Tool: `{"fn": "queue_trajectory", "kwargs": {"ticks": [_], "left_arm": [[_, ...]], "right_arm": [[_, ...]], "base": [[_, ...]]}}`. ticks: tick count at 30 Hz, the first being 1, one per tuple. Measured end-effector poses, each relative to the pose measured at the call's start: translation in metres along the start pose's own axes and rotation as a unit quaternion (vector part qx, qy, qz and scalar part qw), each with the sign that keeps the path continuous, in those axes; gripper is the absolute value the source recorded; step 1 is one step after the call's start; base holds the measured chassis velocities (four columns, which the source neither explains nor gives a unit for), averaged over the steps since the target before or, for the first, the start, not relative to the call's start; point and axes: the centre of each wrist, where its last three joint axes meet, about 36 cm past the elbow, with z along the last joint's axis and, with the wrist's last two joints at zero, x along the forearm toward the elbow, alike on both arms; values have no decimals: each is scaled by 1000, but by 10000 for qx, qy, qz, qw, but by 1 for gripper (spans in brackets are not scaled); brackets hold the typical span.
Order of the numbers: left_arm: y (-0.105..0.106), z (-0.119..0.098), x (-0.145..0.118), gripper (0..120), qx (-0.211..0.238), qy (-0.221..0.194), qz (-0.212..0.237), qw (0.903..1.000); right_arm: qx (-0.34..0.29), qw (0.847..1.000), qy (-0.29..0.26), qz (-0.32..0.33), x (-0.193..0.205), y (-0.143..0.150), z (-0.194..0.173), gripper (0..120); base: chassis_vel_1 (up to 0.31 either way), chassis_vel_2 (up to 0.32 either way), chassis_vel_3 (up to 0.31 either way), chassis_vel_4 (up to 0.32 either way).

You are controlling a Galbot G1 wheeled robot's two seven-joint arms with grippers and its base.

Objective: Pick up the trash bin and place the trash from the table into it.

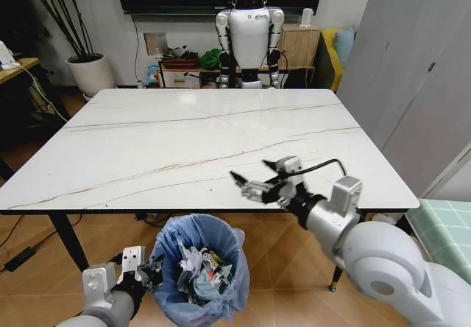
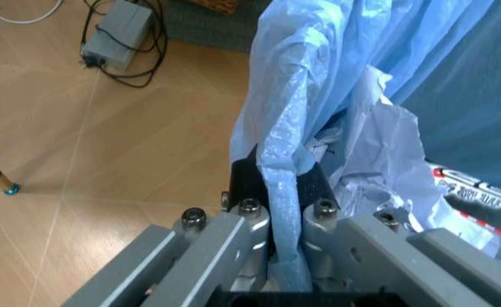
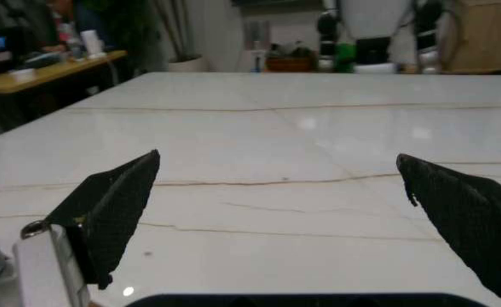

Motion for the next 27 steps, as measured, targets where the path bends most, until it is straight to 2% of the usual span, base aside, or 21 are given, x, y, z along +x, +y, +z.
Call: {"fn": "queue_trajectory", "kwargs": {"ticks": [2, 5, 11, 18, 27], "left_arm": [[-1, 0, 0, 0, 13, -10, 24, 10000], [-1, -1, 0, 0, -16, -53, 43, 10000], [2, -1, 1, 0, -116, -118, -41, 9999], [3, 6, 3, 0, -330, -123, -184, 9992], [3, 9, 4, 0, -382, -123, -272, 9988]], "right_arm": [[88, 9985, -101, 524, 14, -15, 10, 100], [250, 9953, -207, 912, 29, -17, 22, 100], [507, 9885, -404, 1366, 44, -16, 43, 100], [-39, 9735, -388, 2253, 65, 1, 72, 100], [-69, 9654, -377, 2578, 70, 0, 76, 100]], "base": [[0, 0, 0, 0], [0, 0, 0, 0], [0, 0, 0, 0], [0, 0, 0, 0], [0, 0, 0, 0]]}}
